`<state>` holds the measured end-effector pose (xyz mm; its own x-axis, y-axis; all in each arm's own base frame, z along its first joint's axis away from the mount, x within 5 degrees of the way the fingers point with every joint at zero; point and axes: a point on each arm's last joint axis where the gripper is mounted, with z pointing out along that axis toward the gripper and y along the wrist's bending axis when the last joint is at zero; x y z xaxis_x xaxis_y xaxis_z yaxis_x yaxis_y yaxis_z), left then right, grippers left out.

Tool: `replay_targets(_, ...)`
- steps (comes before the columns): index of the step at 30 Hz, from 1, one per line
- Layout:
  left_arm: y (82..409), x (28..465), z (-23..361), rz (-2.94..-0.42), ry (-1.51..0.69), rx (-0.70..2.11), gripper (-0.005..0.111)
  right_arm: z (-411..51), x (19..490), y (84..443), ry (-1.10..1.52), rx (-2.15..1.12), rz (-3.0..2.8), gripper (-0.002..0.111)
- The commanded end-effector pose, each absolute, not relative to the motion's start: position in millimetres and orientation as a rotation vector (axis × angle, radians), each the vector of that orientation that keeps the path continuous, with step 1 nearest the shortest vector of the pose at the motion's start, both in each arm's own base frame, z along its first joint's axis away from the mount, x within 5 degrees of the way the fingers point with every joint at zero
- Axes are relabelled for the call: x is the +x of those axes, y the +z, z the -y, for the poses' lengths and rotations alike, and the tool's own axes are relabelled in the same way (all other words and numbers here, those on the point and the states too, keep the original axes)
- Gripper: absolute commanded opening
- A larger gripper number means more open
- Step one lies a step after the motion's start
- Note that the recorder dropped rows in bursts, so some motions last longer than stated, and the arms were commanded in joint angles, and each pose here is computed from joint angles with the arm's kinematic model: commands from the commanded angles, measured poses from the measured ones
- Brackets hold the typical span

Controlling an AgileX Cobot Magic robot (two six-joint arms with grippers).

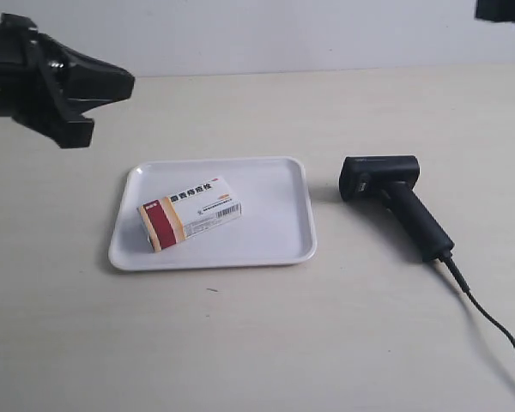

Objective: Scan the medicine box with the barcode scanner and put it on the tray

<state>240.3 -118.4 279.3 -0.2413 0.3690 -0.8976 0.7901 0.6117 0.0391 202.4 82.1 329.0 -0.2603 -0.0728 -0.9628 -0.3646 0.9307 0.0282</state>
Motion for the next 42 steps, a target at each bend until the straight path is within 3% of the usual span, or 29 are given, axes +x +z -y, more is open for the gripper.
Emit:
replay_targets(1,274.7,203.3,104.3,-1.855,-0.513,0.883,0.001,-65.6,163.0,346.0,0.332,-0.270,-1.676,0.000)
replay_targets(8,251.6,135.4,72.2,-1.835,-0.429,0.662,0.001,-48.9,120.4,317.2,0.351,-0.258,-1.587,0.000)
replay_targets(13,232.0,100.4,47.9,-1.782,-0.358,0.429,0.001,-45.4,112.4,292.0,0.339,-0.267,-1.656,0.000)
replay_targets(18,216.5,73.1,42.1,-1.672,-0.400,0.405,0.001,-44.6,111.4,283.8,0.325,-0.274,-1.726,0.000)
replay_targets(28,208.9,58.2,41.9,-1.574,-0.431,0.436,0.001,-44.6,111.5,284.2,0.326,-0.274,-1.721,0.000)
replay_targets(34,207.6,58.9,39.8,-1.537,-0.267,0.563,0.001,-44.6,111.5,284.2,0.326,-0.274,-1.721,0.000)
replay_targets(42,213.7,54.2,15.1,-1.451,-0.054,0.285,0.001,-44.6,111.5,284.2,0.324,-0.276,-1.720,0.000)
